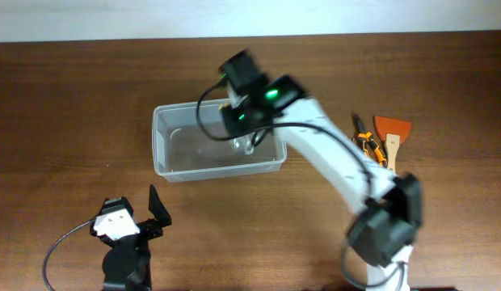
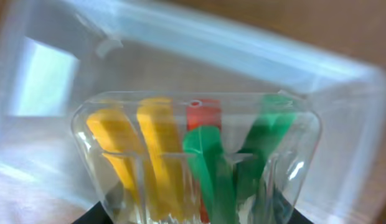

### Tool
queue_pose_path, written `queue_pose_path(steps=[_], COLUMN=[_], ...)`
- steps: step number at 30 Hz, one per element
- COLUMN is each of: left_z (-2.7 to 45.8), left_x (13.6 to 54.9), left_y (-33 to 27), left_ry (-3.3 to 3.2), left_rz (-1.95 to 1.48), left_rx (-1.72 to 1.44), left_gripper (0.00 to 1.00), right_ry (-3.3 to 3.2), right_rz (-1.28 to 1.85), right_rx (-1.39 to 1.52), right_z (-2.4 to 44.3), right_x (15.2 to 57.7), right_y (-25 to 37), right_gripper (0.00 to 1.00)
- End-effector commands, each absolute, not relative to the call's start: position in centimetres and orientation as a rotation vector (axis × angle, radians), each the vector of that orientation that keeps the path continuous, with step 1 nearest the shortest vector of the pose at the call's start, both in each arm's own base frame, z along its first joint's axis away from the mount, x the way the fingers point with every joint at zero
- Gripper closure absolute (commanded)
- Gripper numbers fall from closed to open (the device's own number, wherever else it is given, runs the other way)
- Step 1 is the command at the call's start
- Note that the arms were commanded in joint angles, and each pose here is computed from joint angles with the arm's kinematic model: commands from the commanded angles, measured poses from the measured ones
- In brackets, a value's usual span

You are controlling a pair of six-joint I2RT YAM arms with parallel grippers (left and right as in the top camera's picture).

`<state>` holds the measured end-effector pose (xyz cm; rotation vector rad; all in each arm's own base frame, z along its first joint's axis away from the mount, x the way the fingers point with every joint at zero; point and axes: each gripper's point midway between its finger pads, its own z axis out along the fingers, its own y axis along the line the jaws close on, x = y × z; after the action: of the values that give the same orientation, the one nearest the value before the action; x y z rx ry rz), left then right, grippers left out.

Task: Pack container
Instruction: 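Carry the marker case over the container and release it inside, then move the right gripper to the orange scraper's wooden handle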

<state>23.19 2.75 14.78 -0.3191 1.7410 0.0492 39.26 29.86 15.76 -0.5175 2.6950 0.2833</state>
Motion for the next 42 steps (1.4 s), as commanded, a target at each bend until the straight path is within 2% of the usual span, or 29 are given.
queue_pose_path(steps=[1,6,7,9,11,13,15,18,22,25,28,31,34,38,42], left_z=[14.7,14.7,14.7,14.7,14.7,14.7,14.7,14.7,14.7,14.7,14.7,14.7,14.7,14.7,14.7], left_x=[23.2,23.2,23.2,23.2,23.2,23.2,23.2,23.2,23.2,23.2,23.2,23.2,23.2,23.2,23.2], left_y=[2.7,2.7,2.7,2.7,2.7,2.7,2.7,2.7,2.7,2.7,2.7,2.7,2.7,2.7,2.7], left_ry=[1.743,1.743,1.743,1.743,1.743,1.743,1.743,1.743,1.743,1.743,1.743,1.743,1.743,1.743,1.743], left_rz=[0.055,0.055,0.055,0.055,0.055,0.055,0.055,0.055,0.055,0.055,0.055,0.055,0.055,0.055,0.055], left_rx=[-0.310,-0.310,-0.310,-0.310,-0.310,-0.310,-0.310,-0.310,-0.310,-0.310,-0.310,-0.310,-0.310,-0.310,-0.310], left_gripper=[0.01,0.01,0.01,0.01,0.01,0.01,0.01,0.01,0.01,0.01,0.01,0.01,0.01,0.01,0.01], right_ry=[2.781,2.871,2.879,2.894,2.908,2.906,2.871,2.789,2.642,2.556,2.539,2.601,2.742,2.920,3.059], right_rz=[0.114,0.081,0.074,0.065,0.063,0.064,0.024,-0.051,-0.135,-0.206,-0.269,-0.303,-0.182,-0.109,-0.124], right_rx=[-0.382,-0.310,-0.309,-0.297,-0.270,-0.276,-0.274,-0.223,-0.084,0.058,0.188,0.340,0.437,0.621,0.635], right_z=[11.4,8.5,8.3,8.1,8.0,8.3,9.3,12.5,19.1,23.3,25.0,23.7,20.1,13.8,8.9], right_x=[40.1,40.0,40.0,39.7,39.5,39.3,39.8,41.0,42.8,43.8,44.5,44.5,43.8,41.5,39.4], right_y=[28.5,27.4,27.2,27.1,26.9,27.0,26.4,24.6,19.9,13.9,6.8,-0.2,-4.4,-8.7,-10.4], right_gripper=[0.55,0.55,0.52,0.33,0.25,0.09,0.04,0.00,0.01,0.01,0.01,0.01,0.01,0.01,0.00])
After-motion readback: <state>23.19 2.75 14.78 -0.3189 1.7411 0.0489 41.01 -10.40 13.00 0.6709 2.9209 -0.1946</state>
